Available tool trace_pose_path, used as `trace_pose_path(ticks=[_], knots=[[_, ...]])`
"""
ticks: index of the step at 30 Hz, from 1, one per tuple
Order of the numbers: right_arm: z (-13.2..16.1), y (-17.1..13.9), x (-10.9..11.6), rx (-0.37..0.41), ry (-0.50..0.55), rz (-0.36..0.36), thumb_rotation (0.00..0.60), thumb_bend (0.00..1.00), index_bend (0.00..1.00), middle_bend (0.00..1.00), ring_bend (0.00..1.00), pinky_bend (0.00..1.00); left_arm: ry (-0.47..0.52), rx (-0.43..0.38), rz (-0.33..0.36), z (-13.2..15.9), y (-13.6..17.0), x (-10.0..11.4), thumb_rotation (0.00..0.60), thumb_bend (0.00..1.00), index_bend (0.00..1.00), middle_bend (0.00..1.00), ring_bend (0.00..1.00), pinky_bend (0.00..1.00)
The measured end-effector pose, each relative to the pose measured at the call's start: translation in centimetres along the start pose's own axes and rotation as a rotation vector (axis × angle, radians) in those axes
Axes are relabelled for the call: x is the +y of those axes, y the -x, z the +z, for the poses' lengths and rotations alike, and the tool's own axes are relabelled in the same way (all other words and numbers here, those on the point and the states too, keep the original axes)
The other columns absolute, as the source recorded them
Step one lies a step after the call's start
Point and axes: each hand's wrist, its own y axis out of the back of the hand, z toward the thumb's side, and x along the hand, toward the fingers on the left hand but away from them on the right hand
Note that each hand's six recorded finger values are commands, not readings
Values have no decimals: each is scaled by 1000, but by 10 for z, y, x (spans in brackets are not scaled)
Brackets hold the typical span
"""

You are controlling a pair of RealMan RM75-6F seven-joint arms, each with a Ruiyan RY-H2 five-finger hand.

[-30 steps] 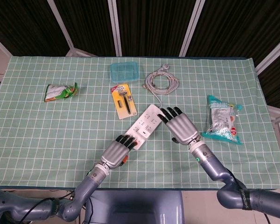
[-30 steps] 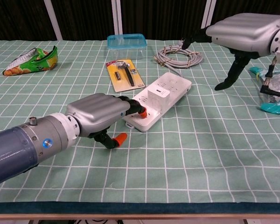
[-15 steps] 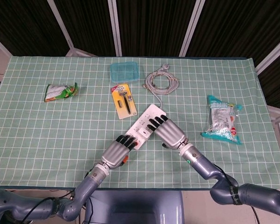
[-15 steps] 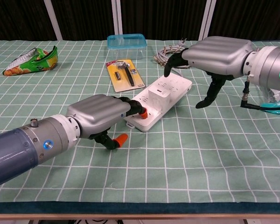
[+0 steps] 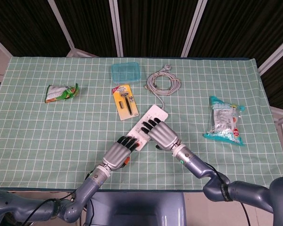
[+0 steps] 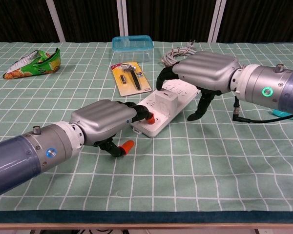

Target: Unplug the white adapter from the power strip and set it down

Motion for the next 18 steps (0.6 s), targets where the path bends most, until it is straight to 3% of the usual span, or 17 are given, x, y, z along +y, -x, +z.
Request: trace_pose_path(ticks=[10,18], knots=[[0,11,8,-17,3,-50,600,97,283,223,235,289,7,-2,4,-1,-2,0,600,482,194,159,79,160],[-2,15,8,-25,-9,-46,600,97,283,223,235,289,7,-4,4,-1,-2,0,600,482,194,159,79,160]])
